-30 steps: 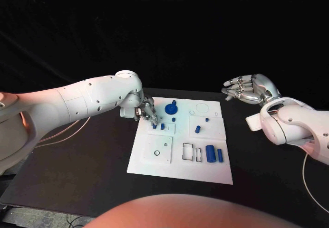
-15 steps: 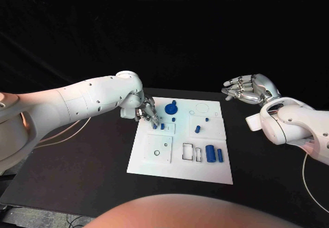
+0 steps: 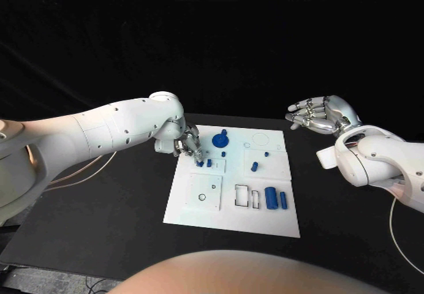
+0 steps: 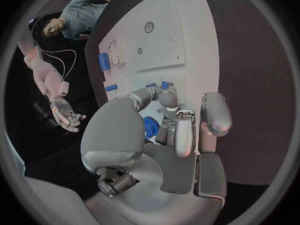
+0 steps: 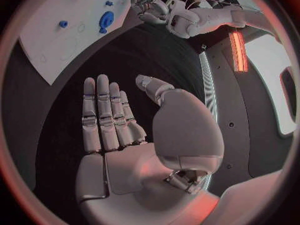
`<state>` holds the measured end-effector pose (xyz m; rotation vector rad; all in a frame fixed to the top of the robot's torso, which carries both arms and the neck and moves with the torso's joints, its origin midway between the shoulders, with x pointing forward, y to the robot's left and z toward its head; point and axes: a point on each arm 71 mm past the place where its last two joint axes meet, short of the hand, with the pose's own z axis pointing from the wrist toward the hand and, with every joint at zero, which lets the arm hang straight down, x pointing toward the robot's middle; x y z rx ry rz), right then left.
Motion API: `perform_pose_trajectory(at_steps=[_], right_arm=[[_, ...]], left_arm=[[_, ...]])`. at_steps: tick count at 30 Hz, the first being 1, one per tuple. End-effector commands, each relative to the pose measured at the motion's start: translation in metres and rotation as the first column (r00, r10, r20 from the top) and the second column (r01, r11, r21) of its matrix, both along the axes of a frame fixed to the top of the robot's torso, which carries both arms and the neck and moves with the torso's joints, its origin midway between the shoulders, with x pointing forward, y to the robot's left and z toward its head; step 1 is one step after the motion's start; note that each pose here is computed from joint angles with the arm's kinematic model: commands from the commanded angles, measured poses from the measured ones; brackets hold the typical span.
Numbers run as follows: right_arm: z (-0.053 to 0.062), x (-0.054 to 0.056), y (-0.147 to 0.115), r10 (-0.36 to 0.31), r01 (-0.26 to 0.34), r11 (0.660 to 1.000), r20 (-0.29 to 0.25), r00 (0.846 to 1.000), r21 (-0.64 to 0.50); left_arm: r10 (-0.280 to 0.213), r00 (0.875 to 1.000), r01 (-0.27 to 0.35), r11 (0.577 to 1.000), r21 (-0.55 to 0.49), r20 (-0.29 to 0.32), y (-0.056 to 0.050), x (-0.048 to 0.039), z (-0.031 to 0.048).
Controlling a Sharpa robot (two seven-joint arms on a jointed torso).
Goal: Assemble the parts on the task board
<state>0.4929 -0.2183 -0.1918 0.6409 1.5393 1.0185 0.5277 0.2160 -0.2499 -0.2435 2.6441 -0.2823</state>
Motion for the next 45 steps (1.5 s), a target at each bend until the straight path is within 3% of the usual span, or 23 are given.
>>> perform_pose_trajectory(at_steps=[1, 8, 14, 27, 33, 45], right_arm=[[0.000, 0.000, 0.002, 0.018, -0.018, 1.000, -0.001, 1.000, -0.004], [0.000, -0.001, 0.001, 0.018, -0.018, 1.000, -0.001, 1.000, -0.004], [0.000, -0.001, 0.001, 0.017, -0.017, 1.000, -0.001, 1.000, -0.004], [0.000, -0.001, -0.001, 0.013, -0.013, 1.000, -0.001, 1.000, -0.005], [0.000, -0.001, -0.002, 0.011, -0.011, 1.000, -0.001, 1.000, -0.006], [-0.001, -0.001, -0.002, 0.010, -0.010, 1.000, -0.002, 1.000, -0.006]], left_arm=[[0.001, 1.000, -0.001, 1.000, 0.021, 0.006, 0.000, -0.0016, -0.0026], [0.014, 1.000, -0.015, 1.000, 0.009, 0.024, 0.000, -0.0026, -0.0016], [0.060, 0.997, -0.058, 0.997, -0.044, 0.057, 0.001, -0.0060, 0.0001], [0.169, 0.975, -0.145, 0.976, -0.162, 0.143, 0.007, -0.0161, 0.0033], [0.188, 0.969, -0.161, 0.973, -0.167, 0.158, 0.009, -0.0197, 0.0029], [0.166, 0.976, -0.153, 0.983, -0.096, 0.139, 0.012, -0.0233, -0.0010]])
